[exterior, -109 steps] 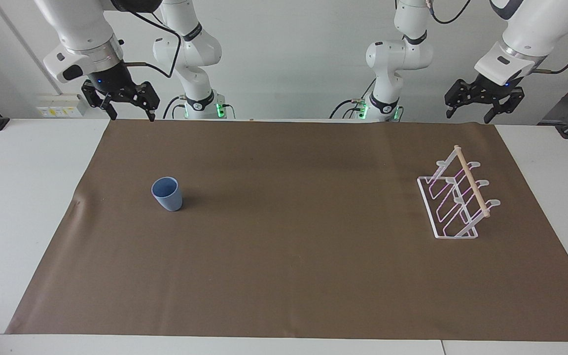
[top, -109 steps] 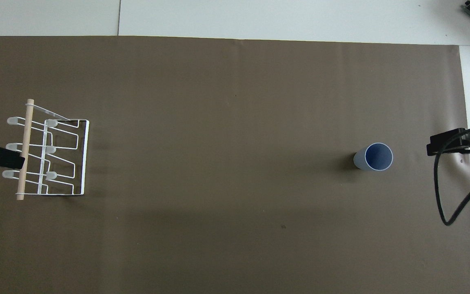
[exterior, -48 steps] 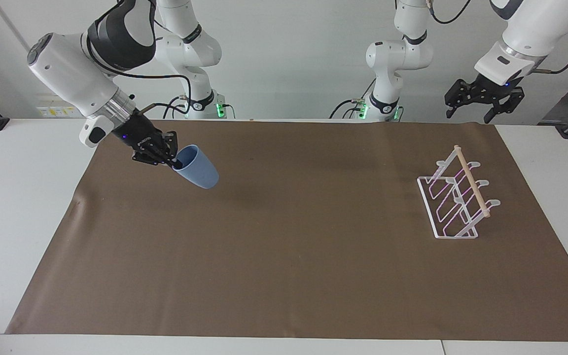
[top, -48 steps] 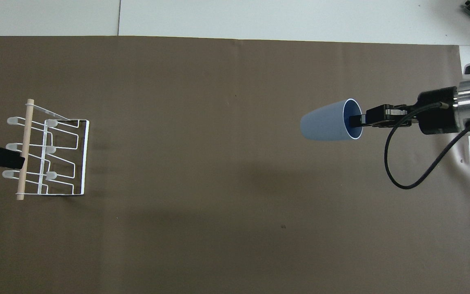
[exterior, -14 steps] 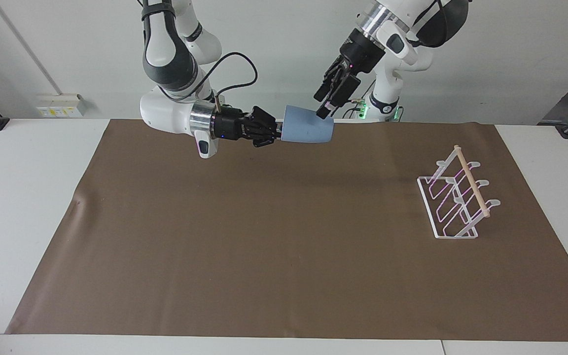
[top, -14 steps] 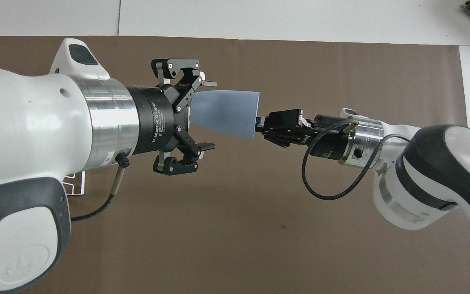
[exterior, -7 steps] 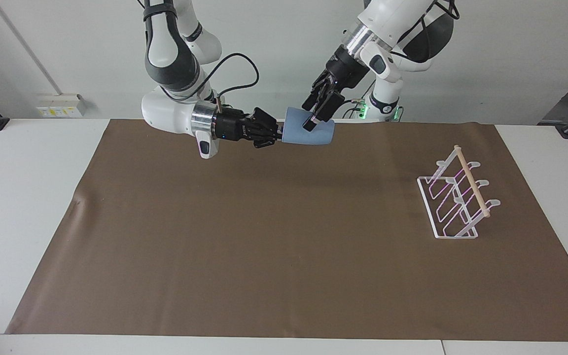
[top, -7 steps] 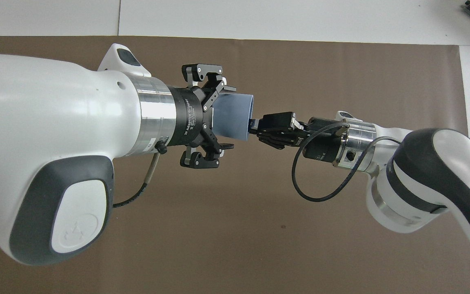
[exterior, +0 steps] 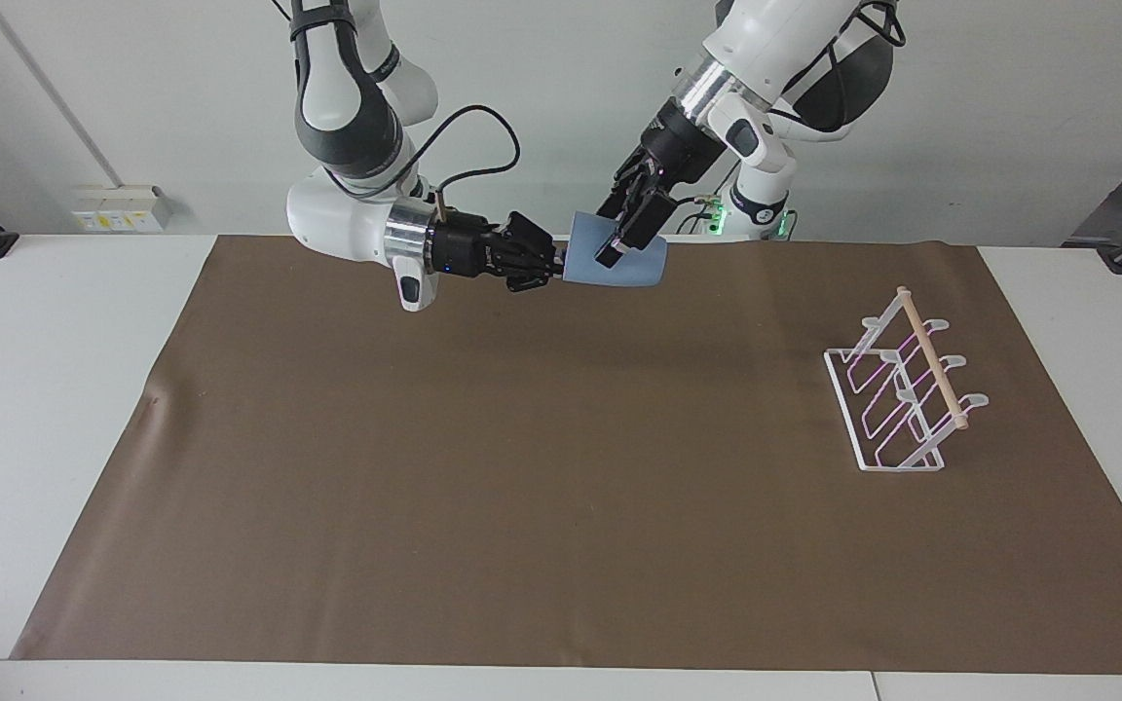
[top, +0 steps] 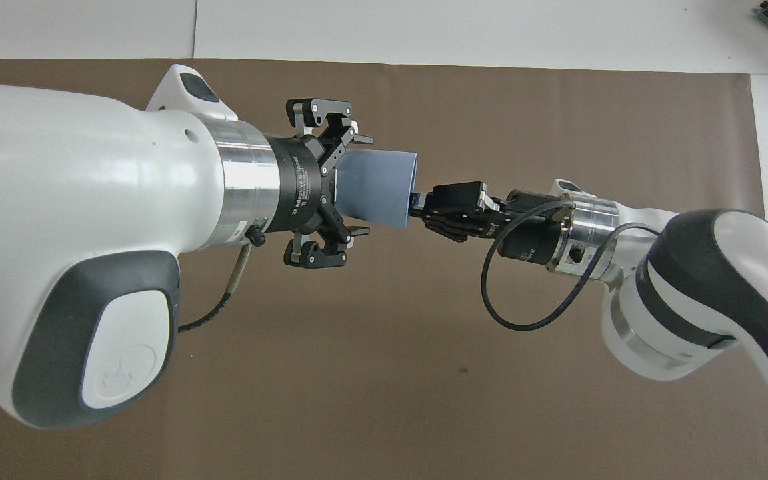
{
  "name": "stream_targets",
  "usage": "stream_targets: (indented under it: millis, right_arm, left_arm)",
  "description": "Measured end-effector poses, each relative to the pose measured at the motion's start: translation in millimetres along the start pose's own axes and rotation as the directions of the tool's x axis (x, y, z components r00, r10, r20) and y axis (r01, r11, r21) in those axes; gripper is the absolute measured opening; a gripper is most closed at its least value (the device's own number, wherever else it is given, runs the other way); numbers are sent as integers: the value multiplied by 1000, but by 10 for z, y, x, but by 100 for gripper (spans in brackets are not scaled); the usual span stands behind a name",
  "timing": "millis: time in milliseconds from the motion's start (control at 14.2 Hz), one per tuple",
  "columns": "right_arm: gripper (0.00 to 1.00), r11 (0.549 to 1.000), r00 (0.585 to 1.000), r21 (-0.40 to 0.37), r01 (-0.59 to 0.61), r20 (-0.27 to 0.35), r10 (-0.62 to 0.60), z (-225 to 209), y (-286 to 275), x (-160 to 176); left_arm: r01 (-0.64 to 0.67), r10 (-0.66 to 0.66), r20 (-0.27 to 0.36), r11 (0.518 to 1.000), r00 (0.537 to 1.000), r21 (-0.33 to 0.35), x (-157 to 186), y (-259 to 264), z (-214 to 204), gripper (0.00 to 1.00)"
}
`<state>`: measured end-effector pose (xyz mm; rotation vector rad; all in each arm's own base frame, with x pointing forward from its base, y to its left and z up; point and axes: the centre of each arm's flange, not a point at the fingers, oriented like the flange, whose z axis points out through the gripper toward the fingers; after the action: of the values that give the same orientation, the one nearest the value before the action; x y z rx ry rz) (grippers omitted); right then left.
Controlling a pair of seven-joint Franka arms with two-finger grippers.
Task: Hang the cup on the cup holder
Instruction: 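Close the left gripper on the cup base held by the right gripper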
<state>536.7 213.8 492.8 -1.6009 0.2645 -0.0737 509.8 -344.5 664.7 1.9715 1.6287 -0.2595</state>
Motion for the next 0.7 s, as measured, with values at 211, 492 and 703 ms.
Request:
stream_targets:
  millis: [211,492,703]
  right_arm:
    - [4,1000,1000,0,-1,0,1,-10,10,5]
    - [4,1000,1000,9,-2,3,2,-19,4,8]
    - [10,1000,1000,25,-3,7,3,-48,-16,20]
  left_arm:
    - [-10,10,-11,1000,1000,-2,-12,-8,-1,79]
    - [-11,11,-9,1000,1000,-4,-27,-9,-16,79]
    - [-9,9,-9,1000,1000,-9,-43,-5,-34,79]
